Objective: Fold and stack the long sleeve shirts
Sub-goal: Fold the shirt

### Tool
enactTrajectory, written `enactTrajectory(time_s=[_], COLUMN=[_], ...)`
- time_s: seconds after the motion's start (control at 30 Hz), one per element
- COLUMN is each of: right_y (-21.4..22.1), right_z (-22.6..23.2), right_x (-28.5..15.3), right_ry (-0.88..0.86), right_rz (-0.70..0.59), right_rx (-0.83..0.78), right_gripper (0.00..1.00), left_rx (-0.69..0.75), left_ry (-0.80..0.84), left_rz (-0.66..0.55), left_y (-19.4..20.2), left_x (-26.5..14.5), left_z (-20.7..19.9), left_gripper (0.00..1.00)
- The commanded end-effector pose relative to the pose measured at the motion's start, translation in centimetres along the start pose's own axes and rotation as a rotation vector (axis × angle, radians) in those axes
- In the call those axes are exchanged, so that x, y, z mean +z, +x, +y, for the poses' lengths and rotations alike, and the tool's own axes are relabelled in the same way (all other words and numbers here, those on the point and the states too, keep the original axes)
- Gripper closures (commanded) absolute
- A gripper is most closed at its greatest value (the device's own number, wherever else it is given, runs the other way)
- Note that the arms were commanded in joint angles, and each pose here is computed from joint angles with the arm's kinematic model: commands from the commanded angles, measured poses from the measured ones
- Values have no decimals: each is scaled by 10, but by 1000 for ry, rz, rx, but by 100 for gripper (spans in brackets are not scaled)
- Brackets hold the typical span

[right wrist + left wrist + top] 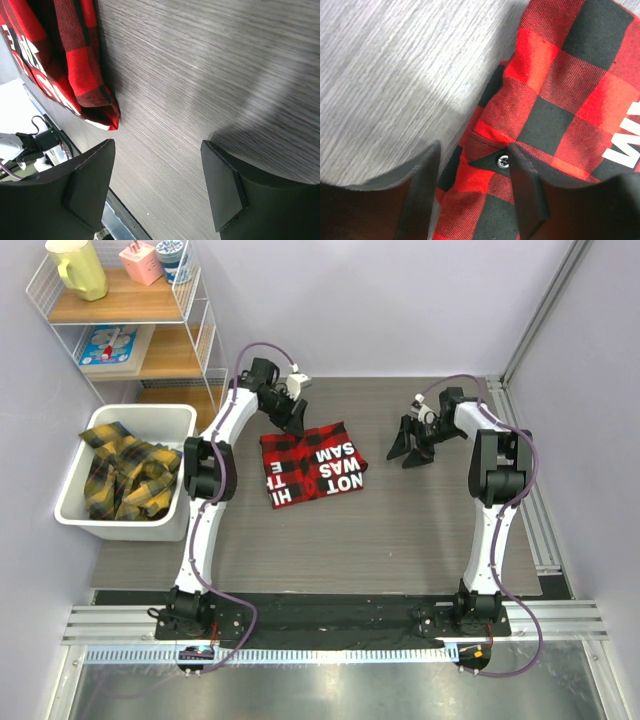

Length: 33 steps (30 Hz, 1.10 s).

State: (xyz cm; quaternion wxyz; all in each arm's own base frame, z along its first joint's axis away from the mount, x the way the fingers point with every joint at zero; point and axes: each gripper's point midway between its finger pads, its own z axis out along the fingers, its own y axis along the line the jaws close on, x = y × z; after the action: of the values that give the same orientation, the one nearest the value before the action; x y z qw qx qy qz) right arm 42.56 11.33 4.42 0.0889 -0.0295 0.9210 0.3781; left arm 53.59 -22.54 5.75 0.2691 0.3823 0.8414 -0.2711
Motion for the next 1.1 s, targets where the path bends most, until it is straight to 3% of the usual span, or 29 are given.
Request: enactTrajectory(time_s=[0.0,0.13,0.23,0.33,0.37,0.4,0.53,0.67,0.77,0.9,1.0,1.07], right_y=[-8,-11,-12,-13,-13,-14,-17,-16,-15,-7,1,6], right_z=[9,2,-1,-2,-2,-1,1,1,0,-1,-1,0], right_x=[-12,-18,-20,-22,-22,-24,-33,-45,-55,-67,-74,-76], right_ry=[0,1,4,6,6,7,14,19,31,47,59,62], right_rz=[-30,-44,-50,-54,-56,-59,-82,-103,-114,-104,-85,-75], right_rx=[2,18,22,28,25,21,11,5,-11,-30,-60,-78], right_gripper=[26,27,30,31,31,32,33,34,34,34,35,35], left_rx=[42,11,8,18,24,33,92,151,201,226,314,322], left_ry=[32,91,103,103,97,73,22,52,146,303,357,412], left_rz=[-30,1,6,-12,-21,-53,-164,-165,-61,139,139,194], left_y=[-14,-4,-2,-8,-12,-24,-71,-84,-57,18,31,60], left_x=[-5,-4,-5,-7,-8,-14,-48,-84,-97,-94,-107,-102], left_z=[-9,-23,-25,-26,-25,-23,-32,-73,-131,-208,-266,-302], left_gripper=[48,51,59,79,96,100,100,100,100,100,100,100])
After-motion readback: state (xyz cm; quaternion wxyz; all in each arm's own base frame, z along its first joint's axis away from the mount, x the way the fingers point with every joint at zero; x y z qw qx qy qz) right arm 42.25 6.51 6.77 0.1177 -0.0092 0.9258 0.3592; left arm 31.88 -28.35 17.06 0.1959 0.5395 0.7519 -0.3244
